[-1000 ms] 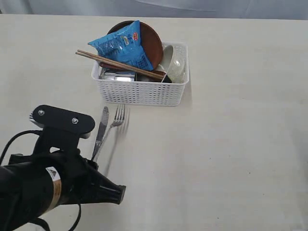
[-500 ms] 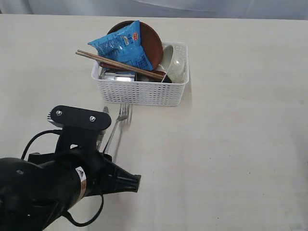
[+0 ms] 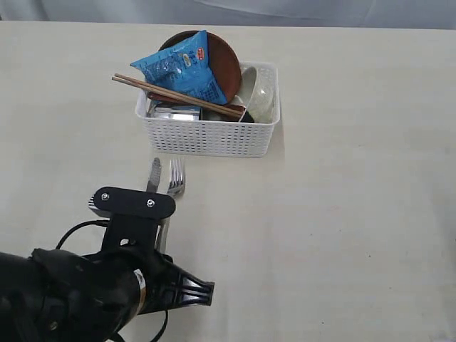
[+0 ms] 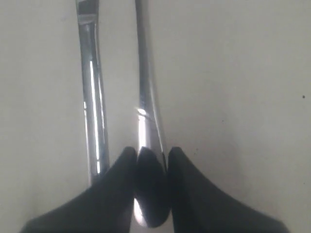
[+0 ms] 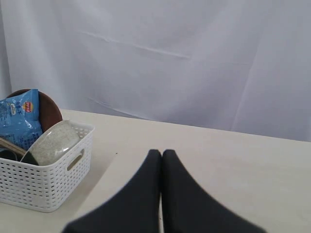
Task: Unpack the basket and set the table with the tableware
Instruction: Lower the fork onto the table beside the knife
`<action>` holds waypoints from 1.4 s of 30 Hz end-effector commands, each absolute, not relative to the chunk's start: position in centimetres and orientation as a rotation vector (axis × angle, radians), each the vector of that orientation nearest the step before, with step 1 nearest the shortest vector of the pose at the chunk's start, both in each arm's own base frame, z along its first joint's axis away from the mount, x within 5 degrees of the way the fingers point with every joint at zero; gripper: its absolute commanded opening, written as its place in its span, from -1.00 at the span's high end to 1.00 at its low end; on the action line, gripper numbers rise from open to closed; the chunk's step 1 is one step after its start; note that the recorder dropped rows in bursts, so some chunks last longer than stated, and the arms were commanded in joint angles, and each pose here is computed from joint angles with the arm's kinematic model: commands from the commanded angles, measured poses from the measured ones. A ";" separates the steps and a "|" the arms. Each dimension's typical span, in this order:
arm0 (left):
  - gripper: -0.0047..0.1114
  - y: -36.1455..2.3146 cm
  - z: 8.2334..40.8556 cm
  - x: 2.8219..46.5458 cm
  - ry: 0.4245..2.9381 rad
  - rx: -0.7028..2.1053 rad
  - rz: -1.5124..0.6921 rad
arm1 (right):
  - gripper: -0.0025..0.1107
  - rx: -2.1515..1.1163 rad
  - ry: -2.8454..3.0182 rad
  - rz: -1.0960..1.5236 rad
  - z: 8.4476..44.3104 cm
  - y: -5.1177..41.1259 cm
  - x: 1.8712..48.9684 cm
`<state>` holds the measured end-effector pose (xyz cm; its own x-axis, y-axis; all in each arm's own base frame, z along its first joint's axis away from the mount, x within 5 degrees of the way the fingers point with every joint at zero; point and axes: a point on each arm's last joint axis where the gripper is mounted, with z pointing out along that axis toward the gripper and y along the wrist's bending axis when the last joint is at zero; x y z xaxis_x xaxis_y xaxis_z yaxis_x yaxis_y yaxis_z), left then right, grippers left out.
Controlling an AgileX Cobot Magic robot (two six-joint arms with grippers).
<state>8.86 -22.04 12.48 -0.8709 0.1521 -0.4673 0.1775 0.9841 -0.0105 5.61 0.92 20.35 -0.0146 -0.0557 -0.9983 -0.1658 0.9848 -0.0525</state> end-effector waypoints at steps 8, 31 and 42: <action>0.67 -22.7 12.5 8.7 2.643 0.268 -0.151 | 0.96 -0.169 1.571 0.083 20.4 0.9 5.6; 0.36 -23.9 15.2 15.3 2.664 0.257 -0.275 | 0.96 -0.169 1.571 0.083 20.4 0.9 5.6; 0.14 -22.0 18.9 19.6 2.895 0.558 0.080 | 0.96 -0.169 1.571 0.083 20.4 0.9 5.6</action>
<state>19.37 -22.28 18.32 -0.8961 0.3285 -0.2987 0.3185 0.9443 0.0829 5.61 0.92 20.35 -0.0146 -0.0557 -0.9983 -0.1658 0.9848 -0.0525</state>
